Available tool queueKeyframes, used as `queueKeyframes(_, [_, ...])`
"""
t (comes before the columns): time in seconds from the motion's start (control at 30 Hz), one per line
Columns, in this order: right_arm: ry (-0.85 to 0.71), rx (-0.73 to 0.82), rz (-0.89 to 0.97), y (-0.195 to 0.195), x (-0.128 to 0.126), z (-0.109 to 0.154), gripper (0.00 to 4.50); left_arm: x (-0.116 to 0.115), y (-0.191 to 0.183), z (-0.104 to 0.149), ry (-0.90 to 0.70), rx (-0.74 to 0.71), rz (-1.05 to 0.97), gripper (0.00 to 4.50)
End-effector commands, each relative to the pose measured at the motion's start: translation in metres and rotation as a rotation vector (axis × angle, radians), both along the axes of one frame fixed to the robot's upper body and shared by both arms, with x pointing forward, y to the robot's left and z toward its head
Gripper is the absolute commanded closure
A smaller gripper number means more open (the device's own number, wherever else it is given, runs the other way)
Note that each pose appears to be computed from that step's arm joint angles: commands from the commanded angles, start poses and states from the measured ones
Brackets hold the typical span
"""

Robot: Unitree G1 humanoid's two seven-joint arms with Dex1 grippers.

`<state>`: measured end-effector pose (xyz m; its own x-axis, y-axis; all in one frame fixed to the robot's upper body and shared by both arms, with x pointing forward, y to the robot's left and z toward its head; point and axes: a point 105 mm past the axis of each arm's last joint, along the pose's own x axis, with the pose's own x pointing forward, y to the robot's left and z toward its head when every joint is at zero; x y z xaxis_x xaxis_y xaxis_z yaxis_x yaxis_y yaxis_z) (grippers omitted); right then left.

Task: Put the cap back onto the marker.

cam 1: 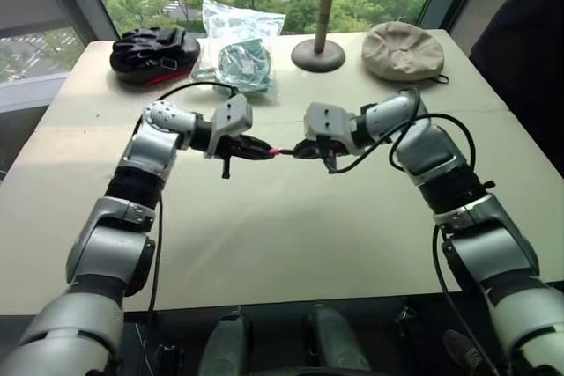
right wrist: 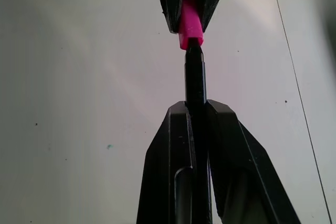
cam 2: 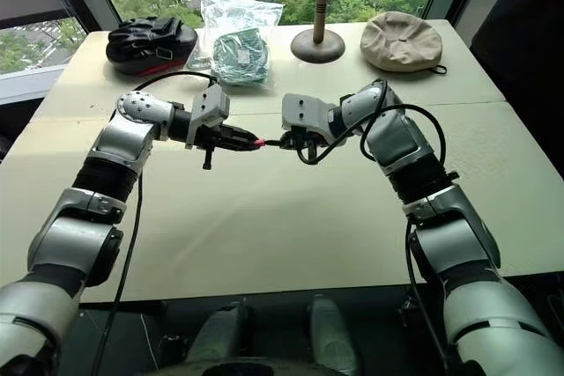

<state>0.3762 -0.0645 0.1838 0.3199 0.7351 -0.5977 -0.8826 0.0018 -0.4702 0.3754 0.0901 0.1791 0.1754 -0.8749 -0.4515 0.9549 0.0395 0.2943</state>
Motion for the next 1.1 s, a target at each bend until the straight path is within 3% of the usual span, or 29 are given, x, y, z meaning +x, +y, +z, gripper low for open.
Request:
queueKeyframes(0.03, [-0.065, -0.008, 0.028, 0.019, 0.006, 0.011, 4.50, -0.010, -0.027, 0.019, -0.036, 0.049, -0.139, 4.47])
queueKeyframes(0.27, [-0.055, 0.005, 0.050, 0.032, 0.006, 0.009, 4.50, -0.007, -0.049, 0.033, -0.078, 0.142, -0.168, 4.47])
queueKeyframes(0.43, [-0.029, 0.037, 0.040, 0.036, 0.004, 0.007, 4.50, -0.006, -0.055, 0.029, -0.109, 0.202, -0.188, 4.47])
queueKeyframes(0.83, [0.036, 0.091, 0.004, 0.037, 0.003, 0.001, 4.50, 0.003, 0.001, 0.007, -0.159, 0.462, -0.118, 4.47])
queueKeyframes(1.1, [0.046, 0.128, -0.003, 0.045, 0.005, 0.004, 4.50, 0.001, 0.003, -0.008, -0.149, 0.489, -0.120, 4.47])
